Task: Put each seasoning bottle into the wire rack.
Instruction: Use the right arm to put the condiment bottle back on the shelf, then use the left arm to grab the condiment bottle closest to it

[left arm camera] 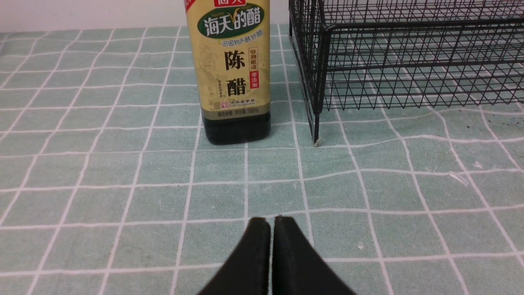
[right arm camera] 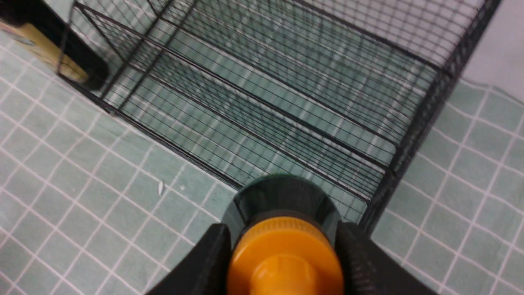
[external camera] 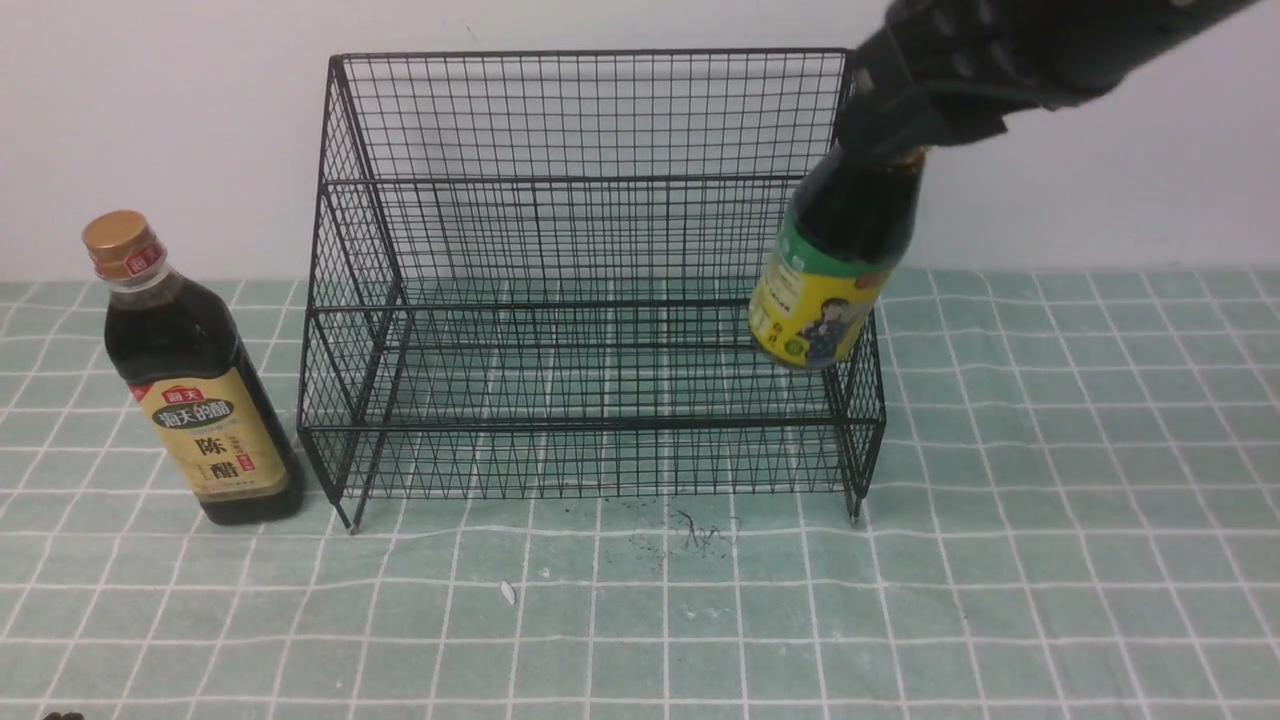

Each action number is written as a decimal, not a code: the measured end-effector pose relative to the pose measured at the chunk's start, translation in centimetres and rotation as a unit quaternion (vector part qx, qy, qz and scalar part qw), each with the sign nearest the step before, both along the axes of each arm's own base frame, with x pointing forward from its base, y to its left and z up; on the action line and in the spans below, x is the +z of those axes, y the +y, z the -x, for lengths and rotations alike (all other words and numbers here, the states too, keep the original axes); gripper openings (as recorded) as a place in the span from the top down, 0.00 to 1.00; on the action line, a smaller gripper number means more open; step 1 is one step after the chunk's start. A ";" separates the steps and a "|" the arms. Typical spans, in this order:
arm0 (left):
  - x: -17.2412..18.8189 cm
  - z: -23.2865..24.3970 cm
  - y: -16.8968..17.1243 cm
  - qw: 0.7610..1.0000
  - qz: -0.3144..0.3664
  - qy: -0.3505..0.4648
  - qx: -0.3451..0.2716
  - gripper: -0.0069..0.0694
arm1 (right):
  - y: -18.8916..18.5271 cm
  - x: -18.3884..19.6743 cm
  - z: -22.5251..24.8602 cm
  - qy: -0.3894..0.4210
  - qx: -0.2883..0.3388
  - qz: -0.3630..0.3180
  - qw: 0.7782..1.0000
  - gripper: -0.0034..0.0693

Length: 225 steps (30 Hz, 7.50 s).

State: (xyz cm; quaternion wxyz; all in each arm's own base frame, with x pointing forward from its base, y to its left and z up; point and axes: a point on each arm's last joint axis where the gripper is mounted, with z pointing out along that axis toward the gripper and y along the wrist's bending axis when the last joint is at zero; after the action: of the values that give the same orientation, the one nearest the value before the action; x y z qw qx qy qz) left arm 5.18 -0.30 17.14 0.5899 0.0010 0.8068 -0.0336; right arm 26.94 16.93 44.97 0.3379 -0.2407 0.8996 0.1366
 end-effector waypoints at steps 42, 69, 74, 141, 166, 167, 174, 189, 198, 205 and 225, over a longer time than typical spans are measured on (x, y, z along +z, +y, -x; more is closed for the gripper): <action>0.0 0.0 0.0 1.000 0.000 0.000 0.000 0.92 | 5.9 -11.7 -9.9 0.111 -0.005 0.073 0.991 0.54; 0.0 0.0 0.0 1.000 0.000 0.000 0.000 0.92 | 1.4 -0.5 -3.5 -0.010 -0.050 -0.005 0.999 0.41; 0.0 0.0 0.0 1.000 0.000 0.000 0.000 0.92 | -5.3 8.8 6.4 -0.142 -0.086 -0.087 0.982 0.73; 0.0 0.0 0.0 1.000 0.000 0.000 0.000 0.92 | -17.1 -26.9 21.5 -0.301 -0.288 -0.066 0.907 0.97; 0.0 0.0 0.1 1.000 -0.010 -0.001 0.000 0.92 | -17.1 -26.9 21.5 -0.300 -0.289 -0.066 0.907 0.97; 0.0 0.0 0.1 1.000 -0.017 -0.002 0.000 0.92 | -17.1 -26.9 21.5 -0.300 -0.289 -0.066 0.907 0.97; 1.6 -0.4 0.0 0.995 -0.014 -0.097 -0.001 0.92 | -17.1 -26.9 21.5 -0.300 -0.289 -0.066 0.907 0.97; 9.7 -2.8 0.2 0.943 0.016 -0.331 0.018 0.92 | -17.1 -26.9 21.5 -0.299 -0.289 -0.066 0.907 0.97; 13.8 -10.4 0.3 0.966 0.050 -0.249 0.050 0.68 | -17.1 -26.9 21.5 -0.299 -0.289 -0.066 0.907 0.97; 14.5 -16.0 0.4 0.976 0.046 -0.202 0.073 0.32 | -17.1 -26.9 21.5 -0.299 -0.289 -0.066 0.907 0.97; 7.4 -25.4 0.9 0.986 0.037 -0.079 0.142 0.17 | -17.1 -26.9 21.5 -0.299 -0.289 -0.066 0.907 0.97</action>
State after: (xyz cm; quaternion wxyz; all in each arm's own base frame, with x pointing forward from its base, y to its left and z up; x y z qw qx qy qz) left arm 30.58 0.61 24.53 0.6502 -0.1327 0.7478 0.0213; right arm 5.46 -0.16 18.10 0.6311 0.0227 0.7752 0.0136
